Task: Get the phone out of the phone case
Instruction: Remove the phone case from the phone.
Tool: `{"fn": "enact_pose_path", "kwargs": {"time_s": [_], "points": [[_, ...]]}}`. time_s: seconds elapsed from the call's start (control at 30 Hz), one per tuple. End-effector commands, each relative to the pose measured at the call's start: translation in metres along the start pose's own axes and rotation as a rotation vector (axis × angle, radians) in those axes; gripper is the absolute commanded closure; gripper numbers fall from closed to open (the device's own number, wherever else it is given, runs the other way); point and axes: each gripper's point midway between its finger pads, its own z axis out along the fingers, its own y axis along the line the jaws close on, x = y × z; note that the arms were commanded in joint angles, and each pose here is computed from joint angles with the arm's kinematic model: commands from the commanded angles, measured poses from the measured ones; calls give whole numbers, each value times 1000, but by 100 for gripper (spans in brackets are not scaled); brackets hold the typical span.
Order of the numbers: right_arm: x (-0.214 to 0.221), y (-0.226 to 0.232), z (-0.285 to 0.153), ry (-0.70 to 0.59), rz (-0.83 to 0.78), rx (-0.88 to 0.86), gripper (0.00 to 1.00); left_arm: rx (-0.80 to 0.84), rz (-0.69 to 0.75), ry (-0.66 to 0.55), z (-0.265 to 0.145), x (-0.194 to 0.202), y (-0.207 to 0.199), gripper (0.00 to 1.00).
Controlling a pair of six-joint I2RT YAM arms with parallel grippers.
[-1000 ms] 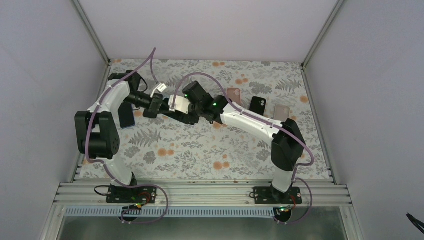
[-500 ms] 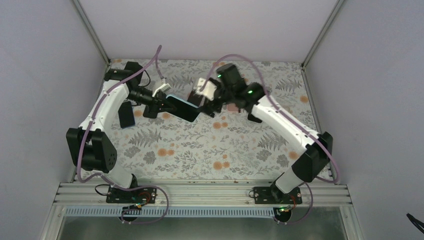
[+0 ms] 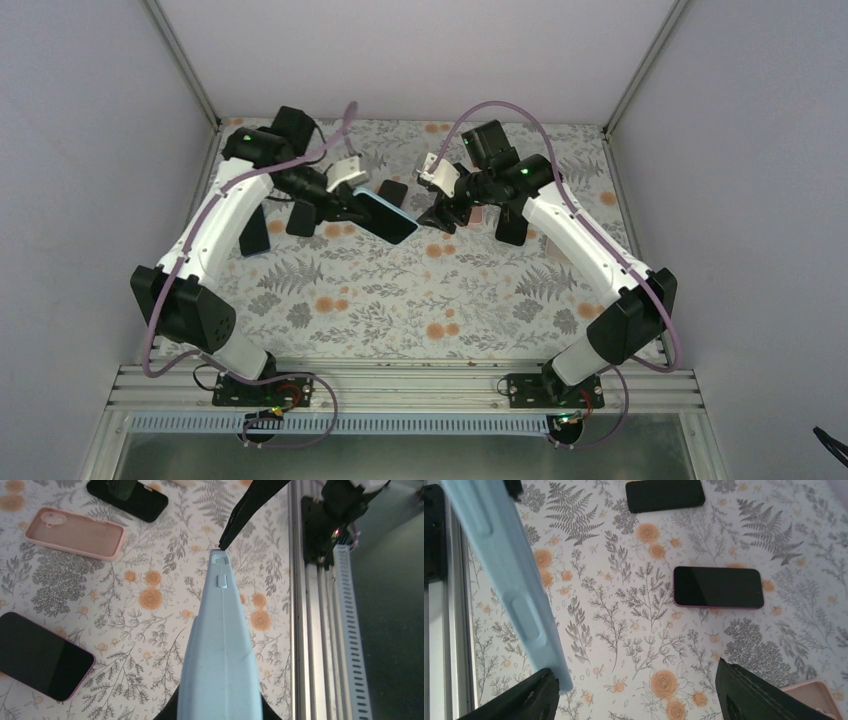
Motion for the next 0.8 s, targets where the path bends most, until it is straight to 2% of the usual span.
{"fn": "enact_pose_path", "kwargs": {"time_s": [0.0,0.37,0.77], "points": [[15,12,10,59,16,-59,19,-104,67,42,6,-17,2,98],[41,23,15,128,22,-91,21,-211,102,184,20,-1,9,98],[59,19,37,156,51,-90,22,-162,155,161,23,-16,-15,98]]}}
